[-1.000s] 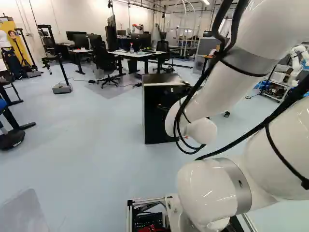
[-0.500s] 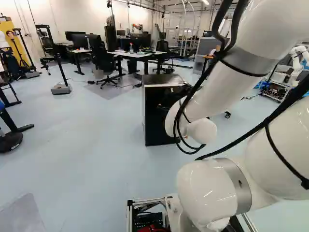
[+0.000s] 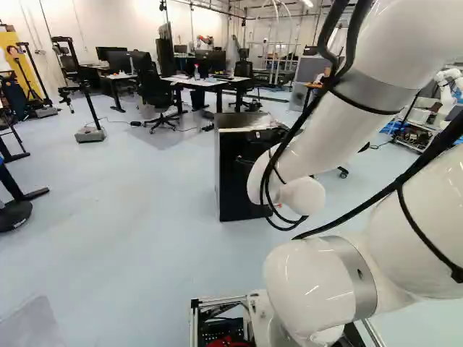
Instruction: Grab a drink from the fridge
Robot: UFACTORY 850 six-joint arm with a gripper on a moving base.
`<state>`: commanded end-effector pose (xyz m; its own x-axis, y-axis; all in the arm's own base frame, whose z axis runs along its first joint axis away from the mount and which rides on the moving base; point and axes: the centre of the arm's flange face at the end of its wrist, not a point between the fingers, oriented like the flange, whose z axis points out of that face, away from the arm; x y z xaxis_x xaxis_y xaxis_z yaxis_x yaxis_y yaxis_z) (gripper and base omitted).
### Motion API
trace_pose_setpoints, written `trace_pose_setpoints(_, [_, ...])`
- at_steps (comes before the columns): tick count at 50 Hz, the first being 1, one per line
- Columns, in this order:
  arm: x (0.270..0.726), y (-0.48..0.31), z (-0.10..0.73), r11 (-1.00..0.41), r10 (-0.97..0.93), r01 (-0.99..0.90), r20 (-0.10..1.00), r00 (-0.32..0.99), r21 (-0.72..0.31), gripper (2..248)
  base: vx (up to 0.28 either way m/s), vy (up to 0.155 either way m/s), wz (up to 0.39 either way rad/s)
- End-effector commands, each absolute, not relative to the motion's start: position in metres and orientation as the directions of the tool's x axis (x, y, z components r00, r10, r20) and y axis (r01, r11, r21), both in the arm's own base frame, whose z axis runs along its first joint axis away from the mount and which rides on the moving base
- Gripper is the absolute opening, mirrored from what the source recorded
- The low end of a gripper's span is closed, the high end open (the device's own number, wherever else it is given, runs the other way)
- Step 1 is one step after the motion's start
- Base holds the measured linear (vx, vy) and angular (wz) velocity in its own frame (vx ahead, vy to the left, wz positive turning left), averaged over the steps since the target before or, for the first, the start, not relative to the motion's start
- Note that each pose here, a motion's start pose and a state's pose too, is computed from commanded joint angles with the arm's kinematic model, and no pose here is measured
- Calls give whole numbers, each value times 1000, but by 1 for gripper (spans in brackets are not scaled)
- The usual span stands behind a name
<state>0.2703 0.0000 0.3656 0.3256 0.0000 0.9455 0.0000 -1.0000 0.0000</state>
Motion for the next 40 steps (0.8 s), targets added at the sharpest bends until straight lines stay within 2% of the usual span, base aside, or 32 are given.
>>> trace_pose_setpoints(40, [270,0,366,-1000,0,0,946,326,0,247,62,36,-10])
